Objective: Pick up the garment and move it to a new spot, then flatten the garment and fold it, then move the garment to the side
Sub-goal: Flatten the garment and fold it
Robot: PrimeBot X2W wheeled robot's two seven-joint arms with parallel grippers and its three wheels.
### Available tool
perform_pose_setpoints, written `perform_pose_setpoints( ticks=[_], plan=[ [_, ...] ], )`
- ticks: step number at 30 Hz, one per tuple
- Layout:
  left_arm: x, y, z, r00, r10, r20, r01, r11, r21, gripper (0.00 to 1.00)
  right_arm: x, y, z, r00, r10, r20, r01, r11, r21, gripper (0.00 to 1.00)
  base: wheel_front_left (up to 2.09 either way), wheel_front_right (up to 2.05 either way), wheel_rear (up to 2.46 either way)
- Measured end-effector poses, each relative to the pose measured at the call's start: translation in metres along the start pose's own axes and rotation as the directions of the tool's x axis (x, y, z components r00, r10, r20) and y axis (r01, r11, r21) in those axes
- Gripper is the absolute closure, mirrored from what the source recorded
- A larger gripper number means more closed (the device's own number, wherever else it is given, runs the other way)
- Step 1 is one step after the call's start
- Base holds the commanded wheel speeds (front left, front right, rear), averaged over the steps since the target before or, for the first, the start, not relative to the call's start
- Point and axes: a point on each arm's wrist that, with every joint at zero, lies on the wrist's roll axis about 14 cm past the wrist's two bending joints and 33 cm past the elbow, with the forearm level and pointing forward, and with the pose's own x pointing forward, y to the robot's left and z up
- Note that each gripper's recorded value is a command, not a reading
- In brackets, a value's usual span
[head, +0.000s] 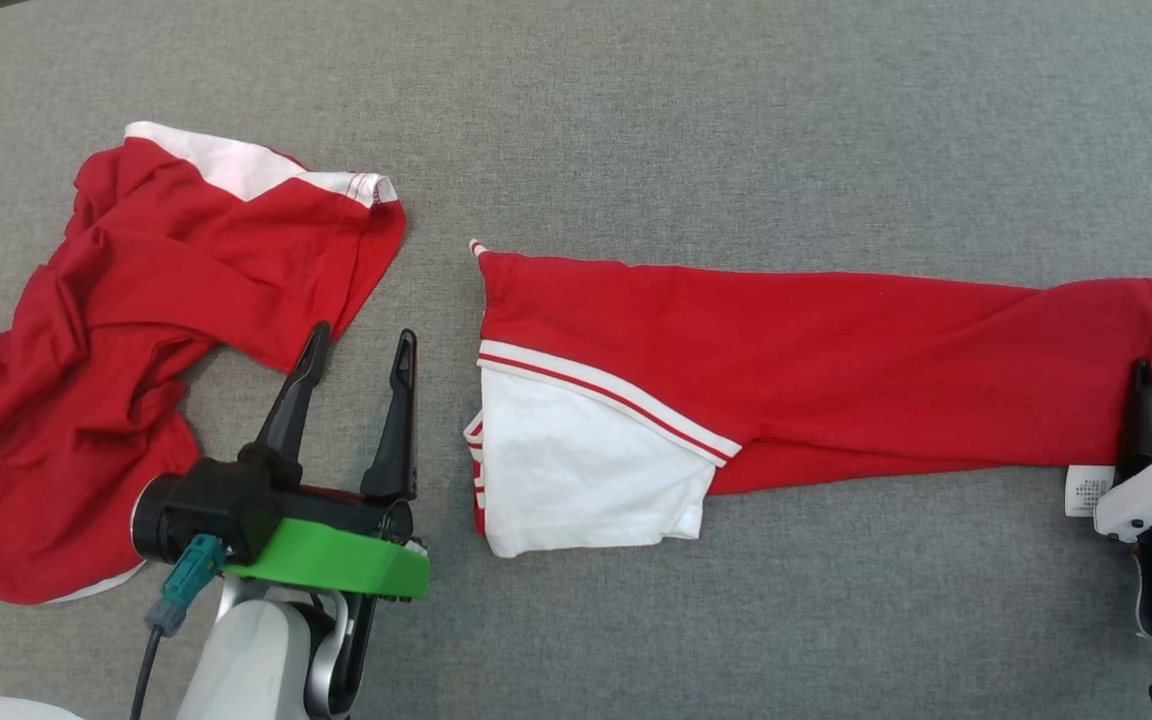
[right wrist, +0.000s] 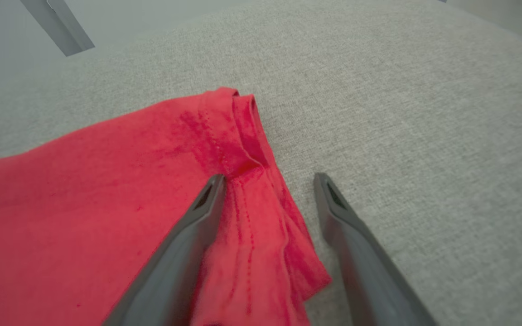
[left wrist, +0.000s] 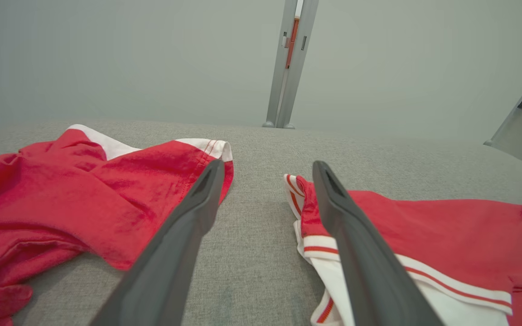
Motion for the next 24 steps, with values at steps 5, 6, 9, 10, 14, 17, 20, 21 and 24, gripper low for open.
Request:
perform_pose_setpoints(
  ticks=[5, 6, 9, 10, 14, 17, 20, 21, 24],
  plan=[
    [0.001, -0.001, -0.002, 1.0, -0.002, -0.006, 0.002, 1.0, -0.002, 0.0, -0.001, 0.006, -0.007, 1.0, 0.009, -0.019, -0.008, 0.999, 0.037, 0.67, 0.0, 0.0, 0.0],
    [0.001, -0.001, -0.002, 1.0, -0.003, -0.006, 0.003, 1.0, -0.002, 0.0, -0.002, 0.006, -0.008, 1.0, 0.01, -0.024, -0.009, 0.999, 0.044, 1.0, 0.0, 0.0, 0.0],
    [0.001, -0.002, -0.002, 1.0, -0.005, -0.005, 0.005, 1.0, -0.003, 0.0, -0.004, 0.007, -0.009, 0.999, 0.017, -0.031, -0.015, 0.998, 0.053, 1.0, 0.0, 0.0, 0.0],
    [0.002, -0.002, -0.001, 1.0, -0.006, -0.003, 0.006, 1.0, -0.003, 0.0, -0.004, 0.006, -0.008, 0.999, 0.014, -0.029, -0.013, 0.998, 0.06, 1.0, 0.0, 0.0, 0.0],
    [0.003, -0.004, 0.002, 1.0, -0.011, 0.006, 0.011, 1.0, -0.003, 0.0, -0.007, -0.014, 0.003, 0.999, -0.034, -0.007, 0.035, 0.997, 0.07, 1.0, 0.0, 0.0, 0.0],
    [0.003, -0.006, 0.004, 1.0, -0.017, 0.011, 0.017, 1.0, -0.003, 0.0, -0.011, -0.044, 0.015, 0.994, -0.105, 0.017, 0.104, 0.993, 0.05, 1.0, 0.0, 0.0, 0.0],
    [0.003, -0.008, 0.007, 1.0, -0.02, 0.019, 0.021, 1.0, -0.007, 0.0, -0.016, -0.065, 0.029, 0.986, -0.158, 0.05, 0.156, 0.987, 0.038, 1.0, 0.0, 0.0, 0.0],
    [0.003, -0.008, 0.008, 1.0, -0.02, 0.022, 0.02, 1.0, -0.011, 0.0, -0.017, -0.067, 0.031, 0.985, -0.161, 0.055, 0.16, 0.987, 0.03, 1.0, 0.0, 0.0, 0.0],
    [0.002, -0.009, 0.012, 0.999, -0.02, 0.032, 0.02, 1.0, -0.021, 0.0, -0.018, -0.062, 0.04, 0.986, -0.148, 0.081, 0.146, 0.989, 0.02, 1.0, 0.0, 0.0, 0.0]
  ],
)
